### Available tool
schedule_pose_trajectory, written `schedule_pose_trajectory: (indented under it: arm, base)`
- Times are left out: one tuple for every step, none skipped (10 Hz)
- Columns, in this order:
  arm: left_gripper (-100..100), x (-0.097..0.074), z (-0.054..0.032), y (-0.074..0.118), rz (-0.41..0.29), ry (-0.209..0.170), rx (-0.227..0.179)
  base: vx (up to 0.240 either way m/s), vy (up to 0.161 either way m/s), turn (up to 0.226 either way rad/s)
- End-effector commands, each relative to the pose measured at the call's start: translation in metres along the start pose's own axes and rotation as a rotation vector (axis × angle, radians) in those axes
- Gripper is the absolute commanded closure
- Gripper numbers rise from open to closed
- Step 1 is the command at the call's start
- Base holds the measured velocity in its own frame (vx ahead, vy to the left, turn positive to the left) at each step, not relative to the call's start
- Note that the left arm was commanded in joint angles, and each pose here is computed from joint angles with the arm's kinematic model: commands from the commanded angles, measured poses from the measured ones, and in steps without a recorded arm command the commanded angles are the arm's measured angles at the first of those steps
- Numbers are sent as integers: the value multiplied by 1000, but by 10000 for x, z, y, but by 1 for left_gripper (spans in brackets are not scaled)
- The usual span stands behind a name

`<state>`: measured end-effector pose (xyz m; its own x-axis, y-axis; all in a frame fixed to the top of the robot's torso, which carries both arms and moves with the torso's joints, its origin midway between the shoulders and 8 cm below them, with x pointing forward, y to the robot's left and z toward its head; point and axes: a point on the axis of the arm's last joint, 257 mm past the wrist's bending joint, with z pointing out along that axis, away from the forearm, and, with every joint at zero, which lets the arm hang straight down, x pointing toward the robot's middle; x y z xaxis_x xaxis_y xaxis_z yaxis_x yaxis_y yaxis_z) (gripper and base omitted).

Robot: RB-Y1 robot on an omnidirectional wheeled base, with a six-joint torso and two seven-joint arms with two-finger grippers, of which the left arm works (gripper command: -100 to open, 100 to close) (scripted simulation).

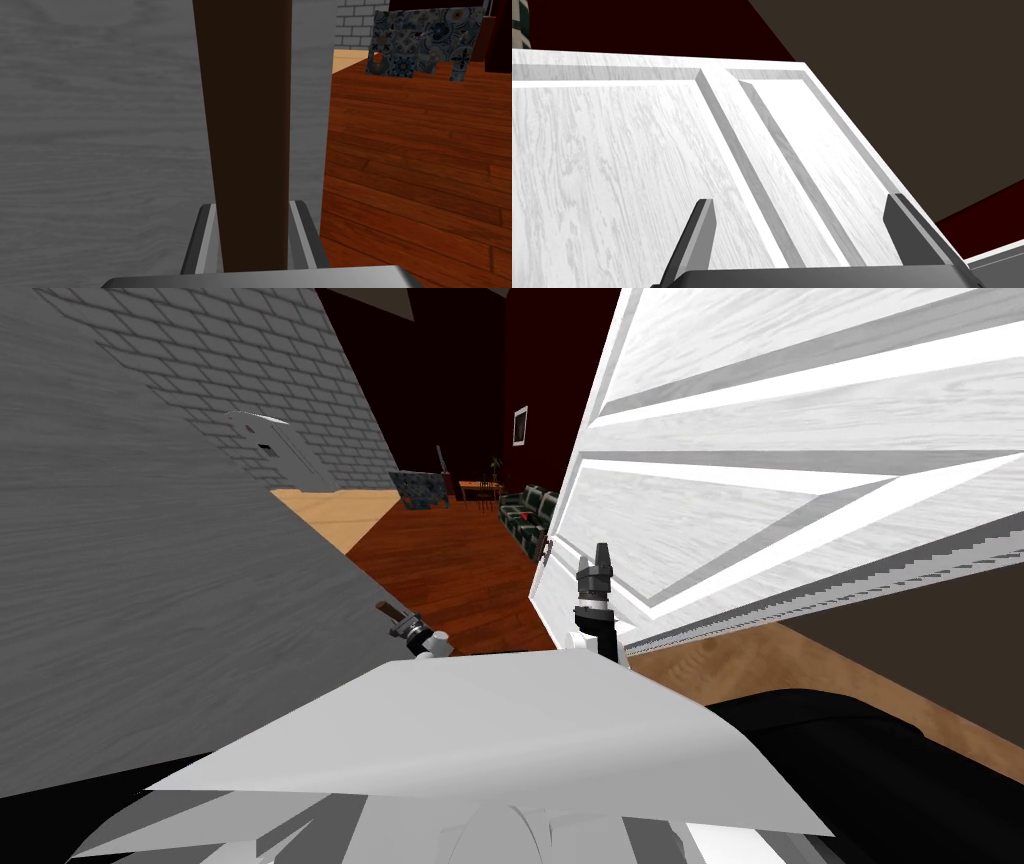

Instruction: Push the door open

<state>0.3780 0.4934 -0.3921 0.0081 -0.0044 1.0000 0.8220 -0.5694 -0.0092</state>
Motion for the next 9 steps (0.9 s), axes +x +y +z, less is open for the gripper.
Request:
schedule_pose_trajectory:
  arm:
    - [100, 40, 54, -137, -2, 11, 32]
    - [100, 22, 48, -186, -6, 6, 48]
    - [100, 5, 38, -215, -9, 1, 59]
    - [100, -27, 8, -177, -7, -8, 45]
    - [100, 1, 67, -314, -6, 0, 76]
    - [100, 1, 67, -314, -6, 0, 76]
    - [100, 7, 101, -430, -5, 2, 103]
    - [100, 9, 124, -517, -5, 3, 123]
    - [100, 10, 143, -607, -5, 3, 145]
  base:
    - [161, 60, 39]
    - [185, 37, 62]
    - [186, 39, 75]
    - [80, 23, 34]
    - [105, 54, 24]
    - [128, 59, 40]
    - [162, 94, 45]
    - [178, 112, 48]
    - [190, 93, 69]
